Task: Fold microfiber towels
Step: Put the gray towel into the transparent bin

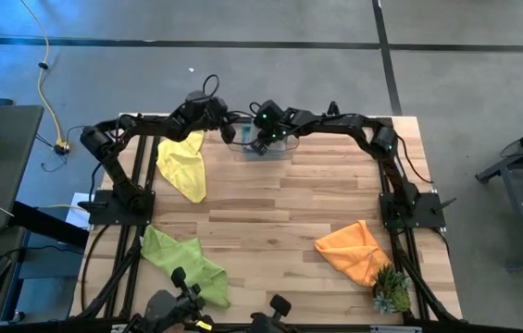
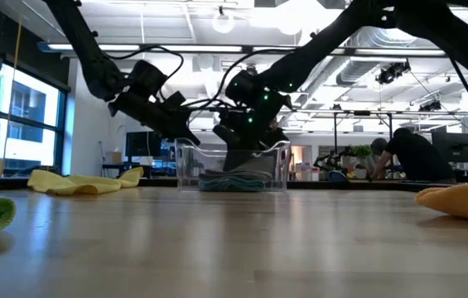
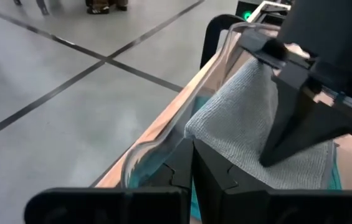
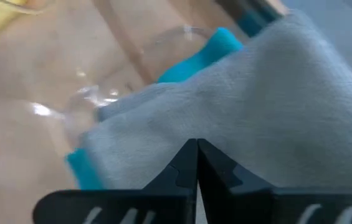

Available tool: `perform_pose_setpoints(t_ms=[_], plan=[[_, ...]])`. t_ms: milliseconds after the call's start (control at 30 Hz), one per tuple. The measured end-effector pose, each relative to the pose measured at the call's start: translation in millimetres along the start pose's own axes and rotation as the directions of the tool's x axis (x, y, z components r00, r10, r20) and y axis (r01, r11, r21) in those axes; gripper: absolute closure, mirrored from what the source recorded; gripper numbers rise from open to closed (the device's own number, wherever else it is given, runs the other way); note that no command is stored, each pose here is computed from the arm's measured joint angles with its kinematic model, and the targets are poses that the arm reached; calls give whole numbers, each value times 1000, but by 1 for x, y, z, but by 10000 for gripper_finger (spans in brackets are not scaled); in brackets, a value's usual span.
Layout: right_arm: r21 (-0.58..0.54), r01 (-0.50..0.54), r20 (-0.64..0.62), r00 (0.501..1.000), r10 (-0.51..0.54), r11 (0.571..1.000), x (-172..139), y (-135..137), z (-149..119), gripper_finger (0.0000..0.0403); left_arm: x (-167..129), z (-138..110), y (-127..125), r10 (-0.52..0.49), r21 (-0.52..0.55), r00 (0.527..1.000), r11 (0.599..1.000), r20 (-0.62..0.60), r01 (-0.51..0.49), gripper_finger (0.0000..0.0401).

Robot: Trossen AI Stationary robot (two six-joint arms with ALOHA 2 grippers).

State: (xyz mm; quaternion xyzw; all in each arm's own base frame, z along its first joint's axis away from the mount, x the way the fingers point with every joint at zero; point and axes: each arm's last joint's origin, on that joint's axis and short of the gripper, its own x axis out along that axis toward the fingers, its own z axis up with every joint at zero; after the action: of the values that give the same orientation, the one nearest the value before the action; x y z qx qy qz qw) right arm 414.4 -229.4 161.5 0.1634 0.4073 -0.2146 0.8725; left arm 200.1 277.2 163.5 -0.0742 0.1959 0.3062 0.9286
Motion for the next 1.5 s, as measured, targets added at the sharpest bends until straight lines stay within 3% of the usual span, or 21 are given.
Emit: perform_pose_setpoints(t_ms=[233, 367, 533, 833, 1100, 1333, 1500], plan=[[-59, -67, -21, 998, 66, 996, -12, 3, 9, 402, -4, 6, 1, 4, 33, 1000, 999, 24, -5, 401], [-126, -118, 22, 992, 122, 985, -49, 1, 28, 403, -2, 12, -3, -53, 54, 998, 997, 22, 51, 401], [-201, -83, 98, 990, 104, 976, -93, -11, 34, 403, 5, 27, -14, -109, 106, 994, 988, -20, 110, 401], [-120, -63, 371, 923, 104, 991, -123, -25, -26, 403, 35, 53, -38, -182, 203, 977, 958, -113, 202, 401], [-59, -42, 450, 891, 64, 997, -145, -18, -75, 403, 90, 62, -41, -90, 229, 941, 958, -326, 171, 401], [-56, -19, 470, 882, 43, 998, -156, -16, -87, 403, 100, 48, -37, 34, 265, 894, 960, -446, 95, 401], [-63, -12, 466, 884, 40, 998, -156, -16, -87, 403, 97, 43, -37, 47, 256, 862, 962, -504, 98, 401]])
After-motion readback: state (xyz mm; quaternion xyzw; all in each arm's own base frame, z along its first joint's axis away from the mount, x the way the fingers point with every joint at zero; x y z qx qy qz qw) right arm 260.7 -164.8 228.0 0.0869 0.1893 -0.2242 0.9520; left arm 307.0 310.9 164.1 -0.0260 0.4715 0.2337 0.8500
